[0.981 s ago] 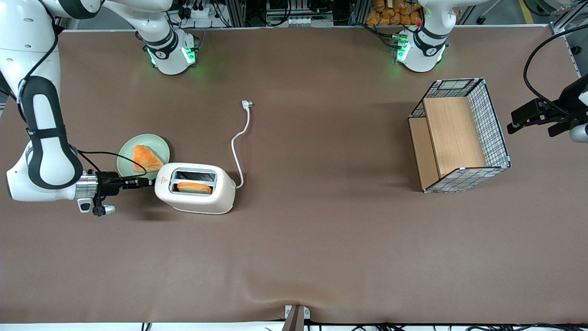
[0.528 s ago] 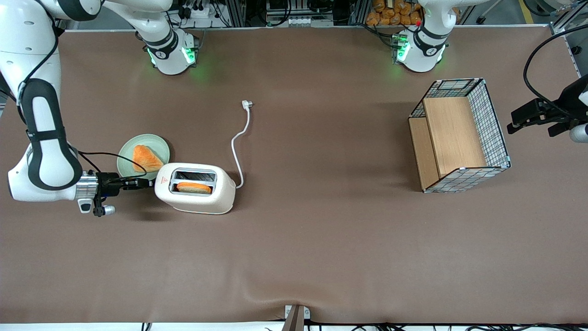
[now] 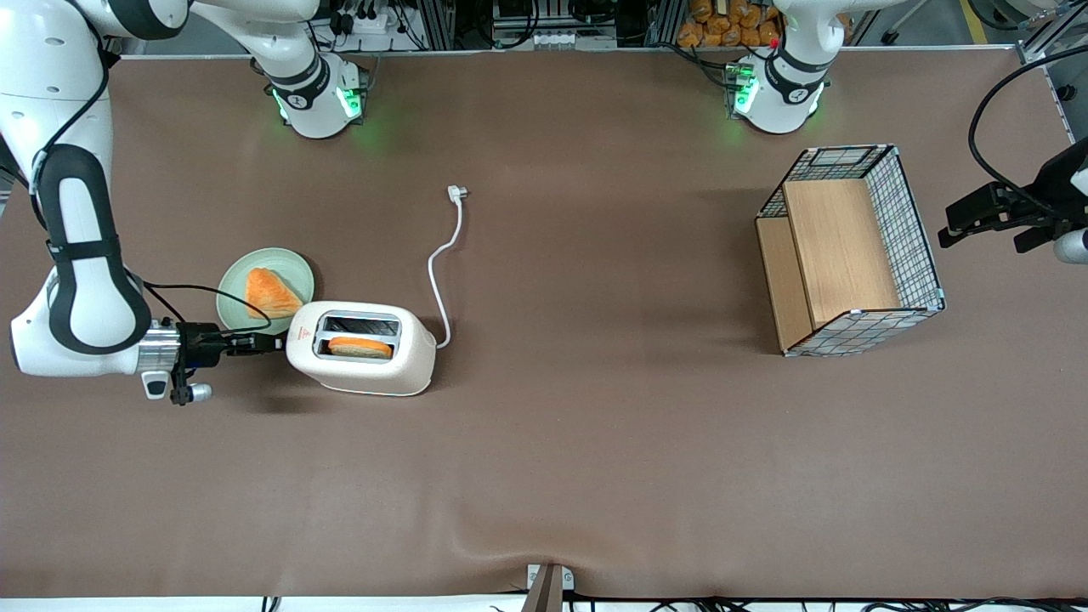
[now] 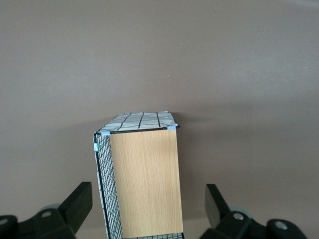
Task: Press toaster button with right arm
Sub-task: 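Lift the right gripper off the lever and pull back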
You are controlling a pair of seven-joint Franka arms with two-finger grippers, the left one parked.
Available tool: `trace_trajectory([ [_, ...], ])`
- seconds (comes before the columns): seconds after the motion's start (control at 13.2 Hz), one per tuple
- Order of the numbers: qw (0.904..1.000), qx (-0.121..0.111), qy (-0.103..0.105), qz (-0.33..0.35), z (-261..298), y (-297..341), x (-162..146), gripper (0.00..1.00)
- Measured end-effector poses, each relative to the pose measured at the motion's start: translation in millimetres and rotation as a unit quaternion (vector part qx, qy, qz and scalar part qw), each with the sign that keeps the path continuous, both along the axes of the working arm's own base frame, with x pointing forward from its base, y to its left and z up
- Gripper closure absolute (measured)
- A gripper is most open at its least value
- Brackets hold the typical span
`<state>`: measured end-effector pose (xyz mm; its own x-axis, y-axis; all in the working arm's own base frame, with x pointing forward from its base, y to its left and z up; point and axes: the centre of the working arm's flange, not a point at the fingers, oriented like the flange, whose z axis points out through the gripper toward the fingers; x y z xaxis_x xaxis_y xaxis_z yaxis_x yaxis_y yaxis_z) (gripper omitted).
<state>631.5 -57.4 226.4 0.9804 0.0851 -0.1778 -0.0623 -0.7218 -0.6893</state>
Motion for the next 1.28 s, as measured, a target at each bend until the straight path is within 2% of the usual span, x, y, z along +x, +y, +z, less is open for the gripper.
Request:
trace_trajectory([
  [0.23, 0.9998, -0.008, -0.018, 0.006, 17, 2, 17, 0.99],
  [0.53, 0.9989, -0.040, -0.023, -0.010, 51, -1, 40, 0.96],
  [0.68, 0.9978, -0.053, -0.022, -0.034, 61, -4, 48, 0.74],
  [0.98, 0.9906, -0.089, -0.066, -0.080, 73, -24, 64, 0.32],
  [1.06, 0.9872, -0.109, -0.080, -0.084, 74, -30, 68, 0.22],
  [1.21, 0.9755, -0.165, -0.118, -0.085, 78, -42, 76, 0.01],
  [1.28, 0.9681, -0.187, -0.142, -0.089, 81, -45, 81, 0.00],
])
